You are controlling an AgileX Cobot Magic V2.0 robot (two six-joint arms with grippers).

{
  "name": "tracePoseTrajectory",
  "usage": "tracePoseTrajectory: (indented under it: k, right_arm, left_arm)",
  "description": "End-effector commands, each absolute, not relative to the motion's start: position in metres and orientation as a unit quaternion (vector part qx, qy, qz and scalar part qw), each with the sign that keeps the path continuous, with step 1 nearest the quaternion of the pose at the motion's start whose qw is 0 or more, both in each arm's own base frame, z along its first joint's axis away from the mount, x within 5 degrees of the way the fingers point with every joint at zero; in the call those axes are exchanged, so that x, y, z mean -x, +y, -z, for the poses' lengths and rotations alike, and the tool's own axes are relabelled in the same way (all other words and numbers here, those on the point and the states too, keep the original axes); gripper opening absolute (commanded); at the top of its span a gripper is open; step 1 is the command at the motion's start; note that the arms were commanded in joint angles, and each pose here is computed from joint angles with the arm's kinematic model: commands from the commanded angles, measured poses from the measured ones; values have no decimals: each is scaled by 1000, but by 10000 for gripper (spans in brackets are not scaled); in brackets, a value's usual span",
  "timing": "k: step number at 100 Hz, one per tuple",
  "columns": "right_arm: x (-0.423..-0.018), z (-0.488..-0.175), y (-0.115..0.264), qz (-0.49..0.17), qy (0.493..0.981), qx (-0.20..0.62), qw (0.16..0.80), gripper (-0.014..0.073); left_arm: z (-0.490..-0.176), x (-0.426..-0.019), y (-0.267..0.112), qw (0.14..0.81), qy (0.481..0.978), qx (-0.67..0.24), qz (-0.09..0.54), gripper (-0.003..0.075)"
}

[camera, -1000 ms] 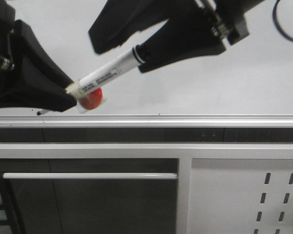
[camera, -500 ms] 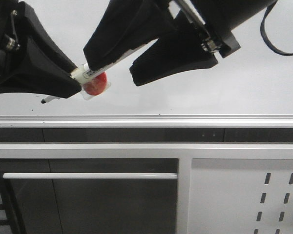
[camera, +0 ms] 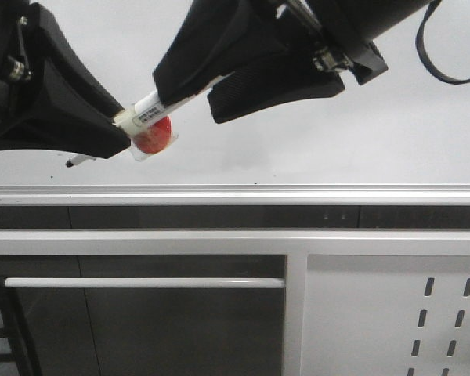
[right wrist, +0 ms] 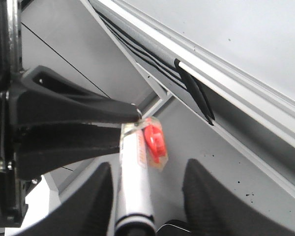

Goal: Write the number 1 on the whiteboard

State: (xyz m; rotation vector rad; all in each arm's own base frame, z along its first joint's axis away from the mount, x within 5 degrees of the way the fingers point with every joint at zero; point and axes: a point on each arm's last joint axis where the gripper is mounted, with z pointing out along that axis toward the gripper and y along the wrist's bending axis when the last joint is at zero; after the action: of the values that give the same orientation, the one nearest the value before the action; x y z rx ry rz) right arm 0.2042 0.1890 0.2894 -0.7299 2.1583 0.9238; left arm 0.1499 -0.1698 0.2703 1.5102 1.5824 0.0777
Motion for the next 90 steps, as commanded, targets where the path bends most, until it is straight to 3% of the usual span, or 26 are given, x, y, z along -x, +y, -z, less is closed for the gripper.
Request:
tracePoseTrajectory:
  k: [1,26,49,61,78,90]
  right_arm:
    - [-206,-308,189,-369,812,266,366,192]
    - [-205,-308,190,-371,812,268,363,-71]
    - [-205,-309,190,-382,812,256,361,-79]
    - [-203,-311,192,-403,809,250,347,-79]
    - [-203,-311,191,-391,803,270,359,-79]
    - [-207,-312,190,-371,797,281,385,-79]
  left_arm:
    - [-287,-149,-175,494,625,-604,-13,-18]
    - [-287,-149,-175,494,625,-604,-13,-18]
    - [-287,-149,-175,494,624,-605,-13,-1]
    - [-287,-149,-175,494,625,-604,-13,113]
    - [-287,-148,-175,494,636,-593,-1,401]
    - [-288,-147,-171,488,679,-548,21,432]
